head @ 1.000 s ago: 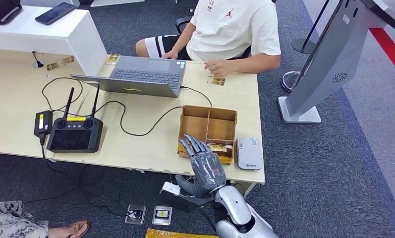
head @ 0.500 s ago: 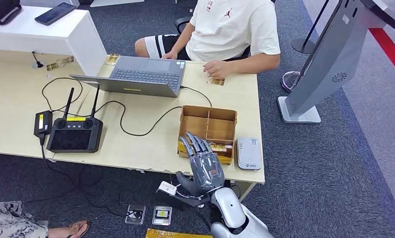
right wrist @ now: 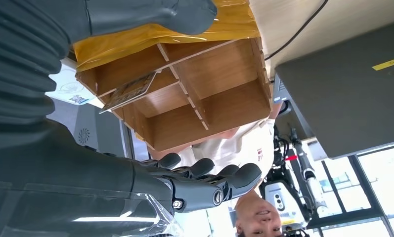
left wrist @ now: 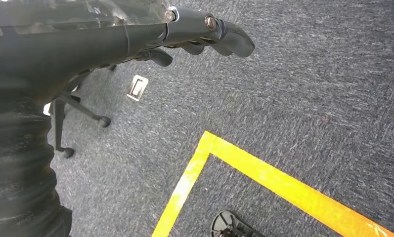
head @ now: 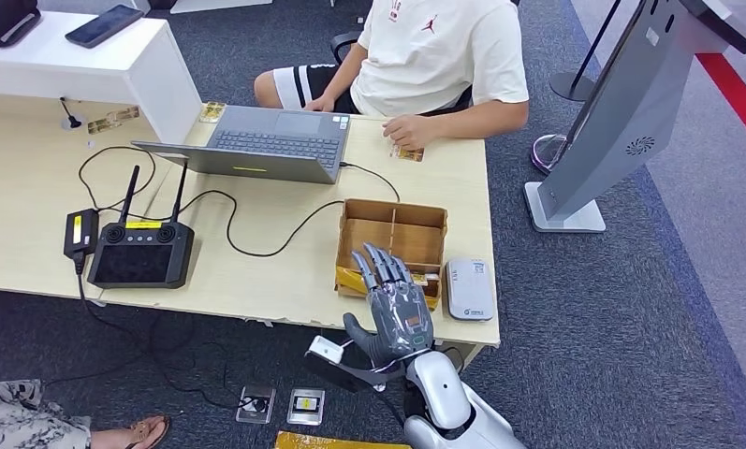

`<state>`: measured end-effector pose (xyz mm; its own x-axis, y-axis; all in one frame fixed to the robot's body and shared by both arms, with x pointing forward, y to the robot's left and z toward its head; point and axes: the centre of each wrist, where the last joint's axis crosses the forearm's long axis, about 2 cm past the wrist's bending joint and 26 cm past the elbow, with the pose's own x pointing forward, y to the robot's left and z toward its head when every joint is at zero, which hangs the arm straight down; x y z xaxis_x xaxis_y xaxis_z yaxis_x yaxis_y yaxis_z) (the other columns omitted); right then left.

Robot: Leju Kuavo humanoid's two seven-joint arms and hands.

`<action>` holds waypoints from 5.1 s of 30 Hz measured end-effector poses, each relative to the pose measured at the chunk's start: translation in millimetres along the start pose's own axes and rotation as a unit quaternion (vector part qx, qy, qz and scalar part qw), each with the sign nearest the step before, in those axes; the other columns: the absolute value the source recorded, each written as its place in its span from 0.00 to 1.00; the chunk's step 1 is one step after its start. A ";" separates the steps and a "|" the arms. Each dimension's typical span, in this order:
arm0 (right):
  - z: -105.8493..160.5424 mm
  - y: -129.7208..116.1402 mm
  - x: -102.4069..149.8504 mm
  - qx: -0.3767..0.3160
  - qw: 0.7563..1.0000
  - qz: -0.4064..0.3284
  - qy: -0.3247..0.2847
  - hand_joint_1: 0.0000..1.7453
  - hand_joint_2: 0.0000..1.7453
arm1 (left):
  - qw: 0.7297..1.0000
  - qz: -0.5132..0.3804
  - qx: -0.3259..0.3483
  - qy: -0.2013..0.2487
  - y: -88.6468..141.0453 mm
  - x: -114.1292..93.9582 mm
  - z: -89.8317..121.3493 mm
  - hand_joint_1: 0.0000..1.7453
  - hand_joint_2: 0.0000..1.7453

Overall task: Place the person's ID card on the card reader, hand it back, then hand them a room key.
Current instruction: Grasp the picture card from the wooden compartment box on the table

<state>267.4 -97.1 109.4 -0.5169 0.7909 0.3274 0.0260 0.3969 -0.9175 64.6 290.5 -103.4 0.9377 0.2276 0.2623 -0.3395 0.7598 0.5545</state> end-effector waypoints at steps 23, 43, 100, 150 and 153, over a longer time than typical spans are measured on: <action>-11.5 -2.3 -11.3 0.001 0.998 0.056 0.017 0.15 1.00 | 0.999 -0.024 -0.014 -0.024 -4.3 4.4 2.0 0.00 1.00; -36.3 2.5 -35.1 0.026 0.992 0.111 0.060 0.25 1.00 | 1.000 -0.013 -0.013 -0.024 -5.1 7.6 2.2 0.00 1.00; -33.5 5.8 -50.1 0.026 0.990 0.071 0.115 0.25 1.00 | 0.994 -0.012 0.046 0.096 38.2 -5.2 -25.5 0.00 1.00; -9.9 3.9 -85.6 0.026 0.982 0.066 0.177 0.74 1.00 | 0.995 0.000 0.054 0.082 45.0 -5.5 -29.7 0.00 1.00; -6.7 3.8 -87.3 0.026 0.981 0.067 0.180 0.84 1.00 | 0.996 0.001 0.053 0.078 44.1 -6.3 -29.0 0.00 1.00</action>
<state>318.3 -161.5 78.8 -0.1751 0.9515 0.2531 0.0243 0.2612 -0.9650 45.9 340.2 -103.5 0.9340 0.3278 0.1422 -0.3399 0.6920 0.6369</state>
